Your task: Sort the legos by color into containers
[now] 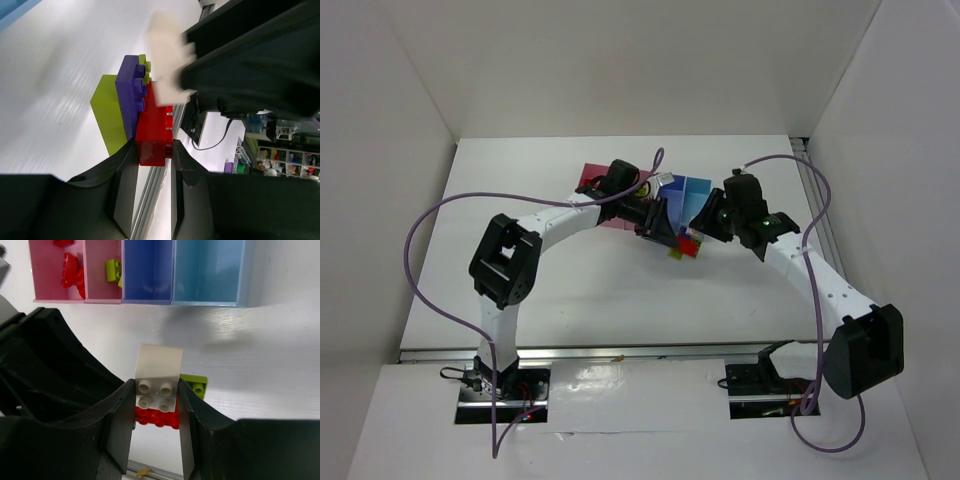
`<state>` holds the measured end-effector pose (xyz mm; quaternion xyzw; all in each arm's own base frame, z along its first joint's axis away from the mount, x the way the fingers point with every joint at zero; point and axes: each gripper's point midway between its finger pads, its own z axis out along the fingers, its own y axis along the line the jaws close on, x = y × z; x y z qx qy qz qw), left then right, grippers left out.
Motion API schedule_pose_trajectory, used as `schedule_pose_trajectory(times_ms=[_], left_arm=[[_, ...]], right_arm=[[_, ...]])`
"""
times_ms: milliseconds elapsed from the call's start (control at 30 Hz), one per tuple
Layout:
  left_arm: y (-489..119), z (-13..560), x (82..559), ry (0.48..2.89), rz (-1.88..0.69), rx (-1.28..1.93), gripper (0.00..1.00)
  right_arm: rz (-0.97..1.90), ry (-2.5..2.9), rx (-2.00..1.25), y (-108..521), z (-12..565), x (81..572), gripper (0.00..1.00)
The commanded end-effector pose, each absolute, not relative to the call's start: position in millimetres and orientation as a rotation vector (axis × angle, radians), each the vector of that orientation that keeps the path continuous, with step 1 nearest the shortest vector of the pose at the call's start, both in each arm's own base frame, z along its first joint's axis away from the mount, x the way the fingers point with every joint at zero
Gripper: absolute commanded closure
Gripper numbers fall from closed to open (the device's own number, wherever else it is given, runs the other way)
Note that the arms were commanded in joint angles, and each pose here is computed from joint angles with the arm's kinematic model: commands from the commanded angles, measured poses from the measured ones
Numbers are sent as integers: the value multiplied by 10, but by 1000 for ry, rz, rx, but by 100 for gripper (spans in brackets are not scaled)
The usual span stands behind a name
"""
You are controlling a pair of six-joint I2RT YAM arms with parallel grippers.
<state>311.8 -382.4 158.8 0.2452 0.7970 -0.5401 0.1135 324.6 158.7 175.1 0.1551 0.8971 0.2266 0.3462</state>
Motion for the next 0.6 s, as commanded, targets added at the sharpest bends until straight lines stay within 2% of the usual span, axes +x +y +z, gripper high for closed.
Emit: schedule_pose_trajectory(times_ms=[0,233,467,500,567], left_arm=[[-3709,1485,3152,2339,-1601,723,100],[-3557,1441,3218,2370,-1557,651,100],[-3393,1353,3086,2447,-1512,608,100],[-3322,1398,3085,2430,-1502,607,100],[-3170,1298,3007,2471,-1492,568,100]], right_arm=[[569,2214,418,1485,2083,3344,83],[545,2176,445,1438,2157,3411,83],[431,2153,438,1427,2123,4047,83],[436,2125,416,1468,2271,4185,83],[415,2178,364,1526,2084,4376,83]])
